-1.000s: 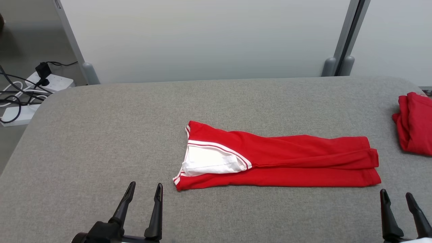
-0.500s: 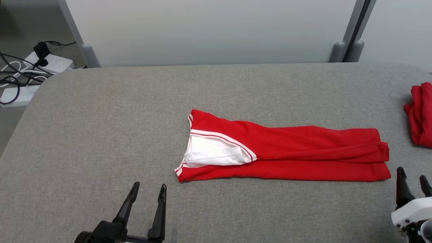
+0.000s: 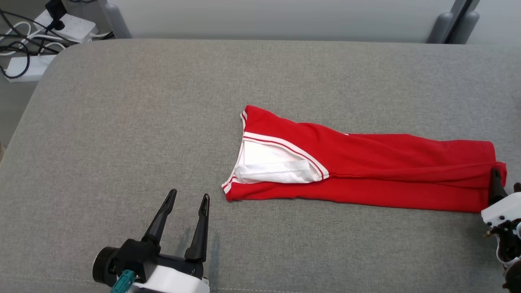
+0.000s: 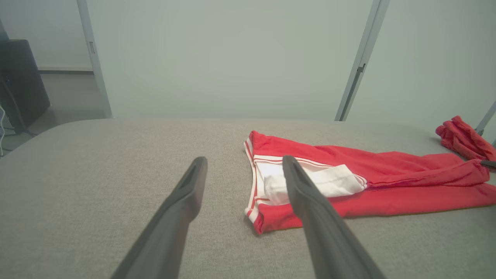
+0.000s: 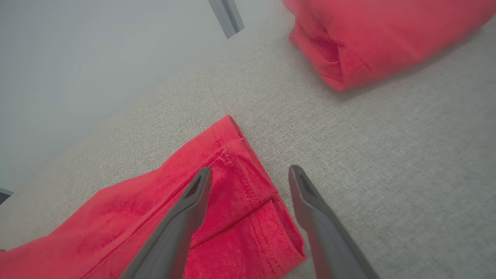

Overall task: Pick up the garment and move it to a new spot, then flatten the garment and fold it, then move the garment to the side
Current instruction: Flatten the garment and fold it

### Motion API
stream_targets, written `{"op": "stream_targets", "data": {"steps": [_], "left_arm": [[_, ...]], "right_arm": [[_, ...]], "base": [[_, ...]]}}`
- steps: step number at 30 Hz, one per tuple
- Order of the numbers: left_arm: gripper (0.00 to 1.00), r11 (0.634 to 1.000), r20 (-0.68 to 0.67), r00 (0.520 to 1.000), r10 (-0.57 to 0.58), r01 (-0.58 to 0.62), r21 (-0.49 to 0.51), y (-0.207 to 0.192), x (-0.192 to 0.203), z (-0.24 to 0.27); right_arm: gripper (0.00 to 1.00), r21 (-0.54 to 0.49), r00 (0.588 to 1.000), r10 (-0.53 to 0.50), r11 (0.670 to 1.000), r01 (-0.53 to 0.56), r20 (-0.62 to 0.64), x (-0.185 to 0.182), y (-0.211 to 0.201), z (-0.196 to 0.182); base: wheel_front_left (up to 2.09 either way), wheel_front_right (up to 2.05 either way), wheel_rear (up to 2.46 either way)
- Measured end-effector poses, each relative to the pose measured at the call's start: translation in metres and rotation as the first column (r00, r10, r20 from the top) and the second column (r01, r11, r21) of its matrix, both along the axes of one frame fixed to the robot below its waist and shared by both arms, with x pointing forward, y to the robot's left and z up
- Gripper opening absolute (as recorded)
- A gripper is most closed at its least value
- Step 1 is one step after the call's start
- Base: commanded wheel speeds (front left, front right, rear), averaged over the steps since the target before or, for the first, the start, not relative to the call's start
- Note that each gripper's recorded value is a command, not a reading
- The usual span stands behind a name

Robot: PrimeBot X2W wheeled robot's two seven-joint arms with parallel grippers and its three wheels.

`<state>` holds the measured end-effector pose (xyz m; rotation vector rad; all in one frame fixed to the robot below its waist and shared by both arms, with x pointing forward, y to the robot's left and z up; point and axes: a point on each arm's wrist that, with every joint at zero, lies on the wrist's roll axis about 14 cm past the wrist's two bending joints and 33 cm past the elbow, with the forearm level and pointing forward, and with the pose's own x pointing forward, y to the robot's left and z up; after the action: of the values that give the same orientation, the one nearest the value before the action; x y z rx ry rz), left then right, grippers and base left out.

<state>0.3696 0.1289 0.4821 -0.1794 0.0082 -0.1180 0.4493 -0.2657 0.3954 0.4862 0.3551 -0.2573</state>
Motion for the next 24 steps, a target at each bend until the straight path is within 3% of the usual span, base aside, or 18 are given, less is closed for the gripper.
{"op": "stream_targets", "data": {"steps": [16,17,18,19,20,24], "left_arm": [[1.0,1.0,0.0,1.0,0.005,-0.005,0.002,0.004,0.014,-0.002],[1.0,1.0,0.003,1.0,0.005,-0.005,0.002,0.004,0.015,-0.001],[1.0,1.0,0.004,1.0,0.005,-0.005,0.002,0.004,0.014,-0.001],[1.0,1.0,0.006,1.0,0.004,-0.004,0.002,0.004,0.014,0.0],[1.0,1.0,0.007,1.0,0.004,-0.004,0.002,0.004,0.014,0.0],[1.0,1.0,0.013,1.0,0.004,-0.004,0.002,0.004,0.014,0.002]], "right_arm": [[0.97,0.075,0.988,0.0,0.997,0.011,-0.153,0.01,0.006,-0.032],[0.61,0.077,0.988,0.0,0.997,0.012,-0.155,0.01,0.007,-0.031],[0.35,0.077,0.987,0.003,0.997,0.009,-0.159,0.009,0.007,-0.032],[0.13,0.08,0.986,0.006,0.997,0.007,-0.165,0.008,0.008,-0.032],[0.0,0.083,0.986,0.004,0.996,0.009,-0.166,0.008,0.008,-0.033],[0.0,0.098,0.986,0.005,0.995,0.011,-0.165,0.007,0.01,-0.032]], "base": [[0.0,0.0,0.0],[0.0,0.0,0.0],[0.0,0.0,0.0],[0.0,0.0,0.0],[0.0,0.0,0.0],[0.0,0.0,0.0]]}}
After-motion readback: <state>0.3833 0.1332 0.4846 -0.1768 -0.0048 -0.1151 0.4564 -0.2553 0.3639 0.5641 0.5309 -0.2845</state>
